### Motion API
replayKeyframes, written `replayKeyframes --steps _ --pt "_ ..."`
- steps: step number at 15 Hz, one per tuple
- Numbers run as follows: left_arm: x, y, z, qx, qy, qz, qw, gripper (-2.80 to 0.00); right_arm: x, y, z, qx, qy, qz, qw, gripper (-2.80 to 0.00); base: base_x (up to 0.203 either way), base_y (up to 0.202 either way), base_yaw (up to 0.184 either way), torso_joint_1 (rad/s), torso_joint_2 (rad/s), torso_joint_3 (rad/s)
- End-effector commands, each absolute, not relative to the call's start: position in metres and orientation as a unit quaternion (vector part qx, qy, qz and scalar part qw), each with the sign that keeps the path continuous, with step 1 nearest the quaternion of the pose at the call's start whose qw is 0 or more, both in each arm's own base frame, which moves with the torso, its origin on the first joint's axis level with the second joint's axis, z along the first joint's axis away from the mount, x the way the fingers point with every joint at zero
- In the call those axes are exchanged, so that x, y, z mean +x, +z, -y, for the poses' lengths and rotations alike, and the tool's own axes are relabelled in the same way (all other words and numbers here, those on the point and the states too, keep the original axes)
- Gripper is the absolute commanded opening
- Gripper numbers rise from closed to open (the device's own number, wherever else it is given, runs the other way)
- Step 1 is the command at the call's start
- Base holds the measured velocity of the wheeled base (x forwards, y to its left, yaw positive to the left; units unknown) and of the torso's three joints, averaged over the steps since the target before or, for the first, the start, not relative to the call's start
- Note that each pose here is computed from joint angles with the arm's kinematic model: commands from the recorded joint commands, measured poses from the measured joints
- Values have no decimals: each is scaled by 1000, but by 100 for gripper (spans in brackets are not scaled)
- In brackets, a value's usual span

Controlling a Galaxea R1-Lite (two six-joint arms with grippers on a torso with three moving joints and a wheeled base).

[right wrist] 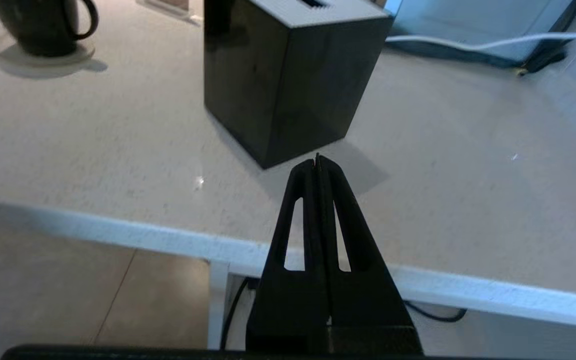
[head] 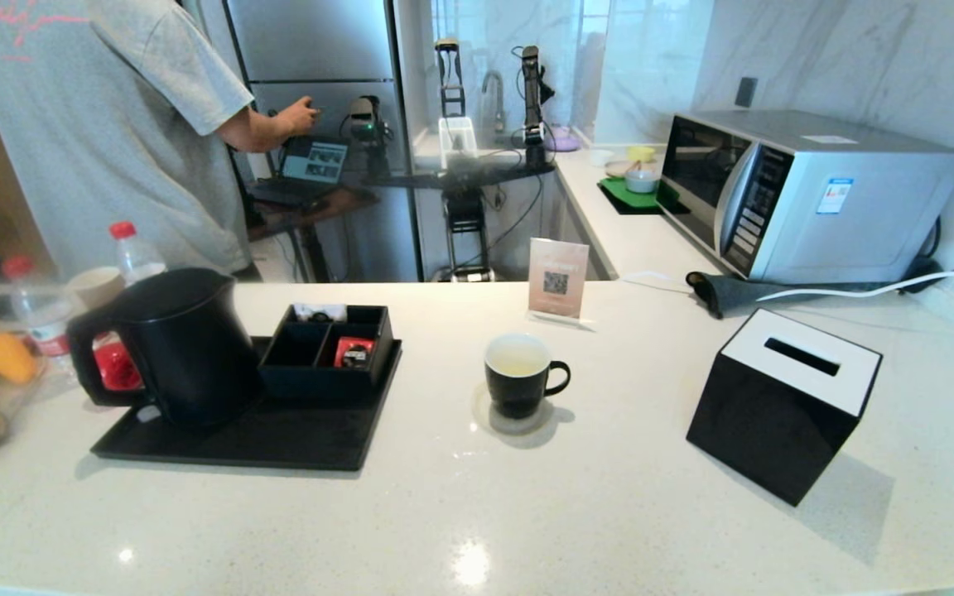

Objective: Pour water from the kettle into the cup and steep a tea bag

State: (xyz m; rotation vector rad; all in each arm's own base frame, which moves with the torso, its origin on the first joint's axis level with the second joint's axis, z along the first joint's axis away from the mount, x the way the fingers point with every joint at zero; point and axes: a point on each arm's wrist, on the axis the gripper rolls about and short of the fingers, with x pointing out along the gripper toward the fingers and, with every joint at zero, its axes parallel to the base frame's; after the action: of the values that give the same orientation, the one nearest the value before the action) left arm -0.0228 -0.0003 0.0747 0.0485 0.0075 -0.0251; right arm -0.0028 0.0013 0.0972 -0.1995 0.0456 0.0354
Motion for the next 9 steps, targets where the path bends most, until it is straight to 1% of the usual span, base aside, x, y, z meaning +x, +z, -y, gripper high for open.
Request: replayKeyframes --steps 1,3,5,9 --pt "-23 75 0 25 -13 -4 1000 0 -16 87 -1 -92 21 7 996 -280 0 0 0 0 0 0" --pt "-23 75 0 25 -13 -4 1000 0 -23 76 -1 -73 12 5 997 -280 0 0 0 0 0 0" --pt "-23 75 0 25 -13 -4 1000 0 -23 75 0 -45 9 -2 999 -280 0 0 0 0 0 0" --pt "-23 75 0 25 -12 -4 1000 0 -23 75 0 -47 9 -2 999 -280 0 0 0 0 0 0"
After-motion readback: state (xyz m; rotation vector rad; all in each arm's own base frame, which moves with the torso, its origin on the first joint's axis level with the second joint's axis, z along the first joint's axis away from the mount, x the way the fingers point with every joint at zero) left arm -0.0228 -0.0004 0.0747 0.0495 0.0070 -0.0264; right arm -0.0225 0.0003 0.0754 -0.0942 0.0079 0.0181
